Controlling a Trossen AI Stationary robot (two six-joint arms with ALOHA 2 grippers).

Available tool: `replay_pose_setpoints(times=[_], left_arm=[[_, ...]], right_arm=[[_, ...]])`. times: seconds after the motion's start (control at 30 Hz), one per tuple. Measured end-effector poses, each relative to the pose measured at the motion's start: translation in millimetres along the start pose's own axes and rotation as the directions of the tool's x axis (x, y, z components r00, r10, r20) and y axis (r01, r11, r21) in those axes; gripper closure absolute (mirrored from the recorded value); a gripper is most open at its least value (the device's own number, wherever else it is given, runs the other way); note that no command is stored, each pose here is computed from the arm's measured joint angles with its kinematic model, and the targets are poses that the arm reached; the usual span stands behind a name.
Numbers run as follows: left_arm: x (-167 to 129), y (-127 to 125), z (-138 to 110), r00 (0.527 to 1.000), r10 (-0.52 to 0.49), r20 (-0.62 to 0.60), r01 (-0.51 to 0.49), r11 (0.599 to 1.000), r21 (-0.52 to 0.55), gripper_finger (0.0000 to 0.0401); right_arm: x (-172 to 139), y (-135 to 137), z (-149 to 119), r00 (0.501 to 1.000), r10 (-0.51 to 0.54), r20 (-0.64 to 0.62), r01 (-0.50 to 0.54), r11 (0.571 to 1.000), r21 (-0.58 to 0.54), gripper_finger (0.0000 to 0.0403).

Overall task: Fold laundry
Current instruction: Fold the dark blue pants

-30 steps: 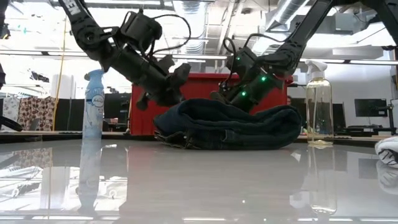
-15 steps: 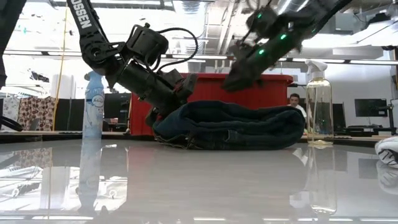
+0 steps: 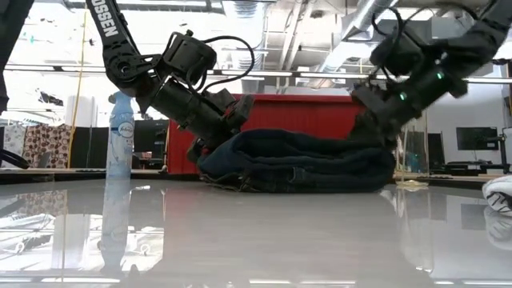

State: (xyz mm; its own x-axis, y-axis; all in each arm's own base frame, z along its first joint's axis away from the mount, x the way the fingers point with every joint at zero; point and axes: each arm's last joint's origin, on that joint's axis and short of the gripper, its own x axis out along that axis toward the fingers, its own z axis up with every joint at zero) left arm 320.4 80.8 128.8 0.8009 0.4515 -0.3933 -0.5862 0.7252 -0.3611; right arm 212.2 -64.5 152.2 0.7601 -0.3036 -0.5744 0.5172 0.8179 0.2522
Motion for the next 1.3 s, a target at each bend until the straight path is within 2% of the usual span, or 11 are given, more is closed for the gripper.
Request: replay_pose_setpoints(times=[0.2, 0.3, 0.53, 0.6, 0.7, 0.8, 0.87, 0.97, 1.03, 1.13, 1.3], left_arm=[[0.0, 0.2, -0.4, 1.000, 0.002, -0.005, -0.002, 1.000, 0.001, 0.0401], [-2.0, -2.8, 4.3, 0.999, -0.043, 0.008, 0.043, 0.999, -0.008, 0.0401], [-23.6, -34.3, 48.9, 0.971, -0.148, 0.189, 0.161, 0.986, -0.050, 0.0401], [-24.9, -43.7, 54.9, 0.961, -0.167, 0.218, 0.175, 0.985, -0.016, 0.0401], [-22.0, -51.3, 57.8, 0.970, -0.121, 0.209, 0.112, 0.992, 0.056, 0.0401], [-20.0, -47.2, 58.7, 0.988, 0.032, 0.153, -0.045, 0.995, 0.086, 0.0401], [-20.7, -44.5, 58.8, 0.989, 0.086, 0.120, -0.095, 0.993, 0.075, 0.0401], [-20.3, -47.3, 57.3, 0.996, 0.021, 0.088, -0.030, 0.994, 0.101, 0.0401], [-16.7, -49.0, 53.3, 0.998, -0.015, 0.069, 0.006, 0.992, 0.123, 0.0401], [-7.4, -43.7, 42.6, 0.999, 0.026, 0.042, -0.033, 0.986, 0.166, 0.0401], [10.5, -26.5, 37.2, 0.996, 0.064, 0.055, -0.075, 0.974, 0.213, 0.0401]], right_arm=[[15.7, -9.8, -25.4, 0.997, -0.035, -0.070, 0.037, 0.999, 0.021, 0.0286], [24.9, -9.8, -33.2, 0.994, -0.035, -0.102, 0.037, 0.999, 0.020, 0.0286], [33.8, -1.9, -37.4, 0.997, 0.007, -0.073, -0.005, 0.999, 0.033, 0.0286], [33.1, -0.4, -34.7, 0.999, 0.022, -0.043, -0.021, 0.999, 0.036, 0.0286], [33.3, -0.8, -30.1, 1.000, 0.026, -0.017, -0.025, 0.998, 0.055, 0.0286], [33.7, -1.2, -28.6, 1.000, 0.028, -0.005, -0.028, 0.998, 0.062, 0.0286], [33.2, -0.7, -27.3, 0.999, 0.032, 0.005, -0.033, 0.997, 0.070, 0.0286], [26.2, 6.3, -13.7, 0.995, 0.058, 0.080, -0.063, 0.995, 0.072, 0.0287], [18.4, 13.4, 8.3, 0.976, 0.055, 0.210, -0.069, 0.996, 0.062, 0.0289], [8.9, 13.2, 33.1, 0.942, -0.017, 0.335, -0.012, 0.996, 0.085, 0.0296], [16.1, -5.2, 57.8, 0.913, -0.126, 0.387, 0.099, 0.991, 0.089, 0.0312]])
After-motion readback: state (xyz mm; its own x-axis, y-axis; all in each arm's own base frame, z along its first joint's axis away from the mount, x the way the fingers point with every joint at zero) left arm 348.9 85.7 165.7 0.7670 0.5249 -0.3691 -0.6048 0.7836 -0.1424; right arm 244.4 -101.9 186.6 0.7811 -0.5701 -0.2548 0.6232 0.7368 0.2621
